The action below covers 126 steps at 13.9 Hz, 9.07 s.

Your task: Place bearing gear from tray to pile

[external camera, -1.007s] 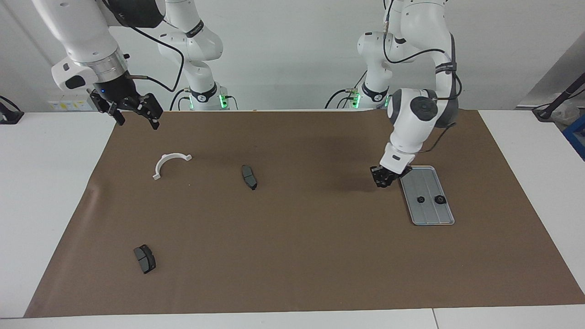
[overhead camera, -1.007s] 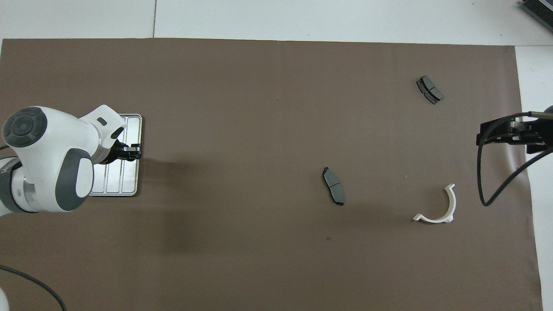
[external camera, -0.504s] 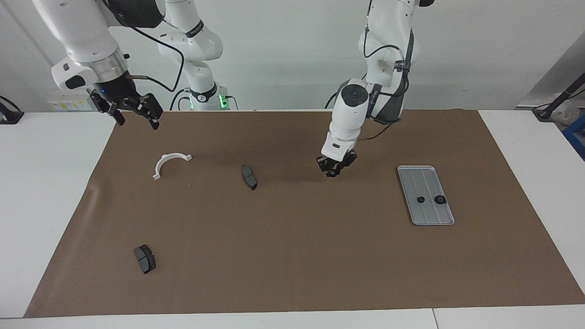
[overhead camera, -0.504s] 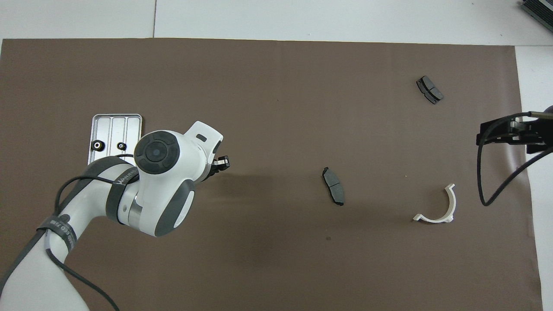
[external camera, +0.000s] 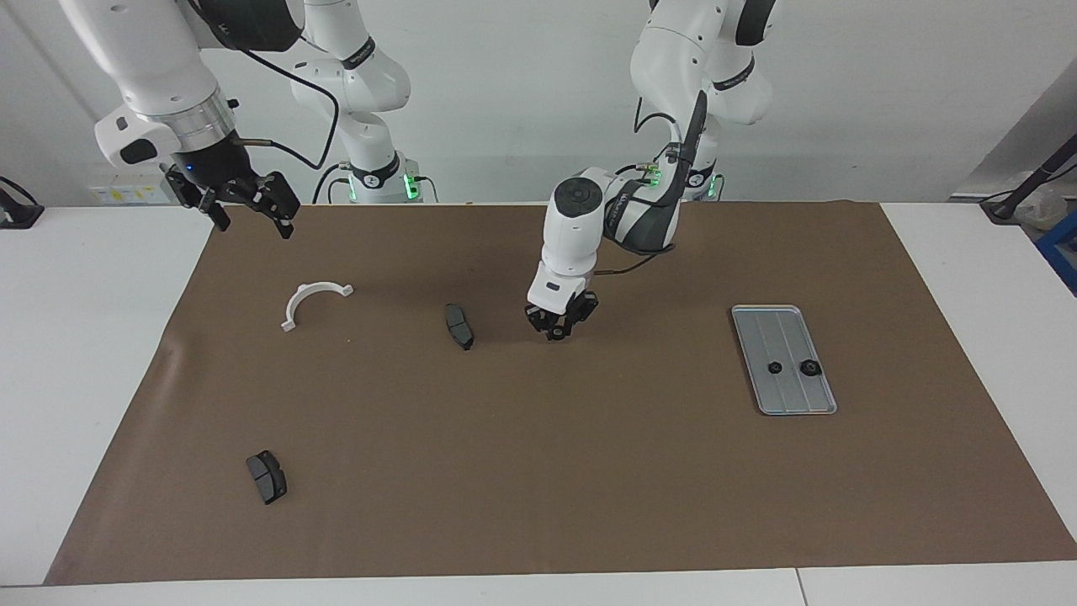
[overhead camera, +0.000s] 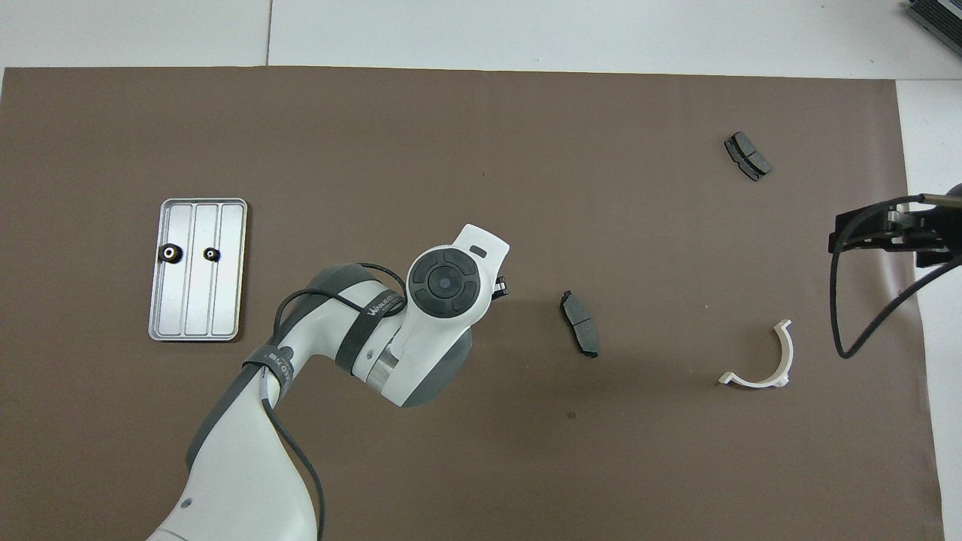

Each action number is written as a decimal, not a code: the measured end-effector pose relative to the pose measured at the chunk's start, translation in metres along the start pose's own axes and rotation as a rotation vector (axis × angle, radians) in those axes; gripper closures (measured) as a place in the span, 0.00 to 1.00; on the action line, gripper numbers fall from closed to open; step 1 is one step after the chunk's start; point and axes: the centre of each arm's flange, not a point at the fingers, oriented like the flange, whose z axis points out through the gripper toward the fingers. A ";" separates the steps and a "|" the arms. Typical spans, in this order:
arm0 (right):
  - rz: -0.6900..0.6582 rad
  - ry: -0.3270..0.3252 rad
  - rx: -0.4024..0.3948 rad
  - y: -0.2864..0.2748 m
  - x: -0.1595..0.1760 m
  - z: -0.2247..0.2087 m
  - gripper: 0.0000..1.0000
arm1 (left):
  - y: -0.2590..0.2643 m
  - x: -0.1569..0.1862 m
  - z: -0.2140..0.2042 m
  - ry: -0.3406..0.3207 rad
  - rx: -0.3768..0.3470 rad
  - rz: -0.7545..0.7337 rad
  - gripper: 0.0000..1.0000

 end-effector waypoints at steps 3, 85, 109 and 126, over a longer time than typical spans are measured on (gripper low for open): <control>0.000 0.000 0.000 0.000 0.000 0.000 0.00 | 0.005 -0.003 -0.002 0.004 -0.005 0.007 0.24; -0.199 0.041 -0.073 -0.128 -0.047 0.322 0.36 | -0.025 -0.002 -0.007 -0.016 -0.024 -0.016 0.44; -0.172 0.120 0.094 -0.389 -0.115 0.267 0.12 | -0.458 0.183 -0.030 0.077 0.027 0.043 0.33; -0.202 0.114 0.028 -0.436 -0.125 0.330 0.64 | -0.411 0.182 -0.018 0.170 -0.051 -0.640 0.33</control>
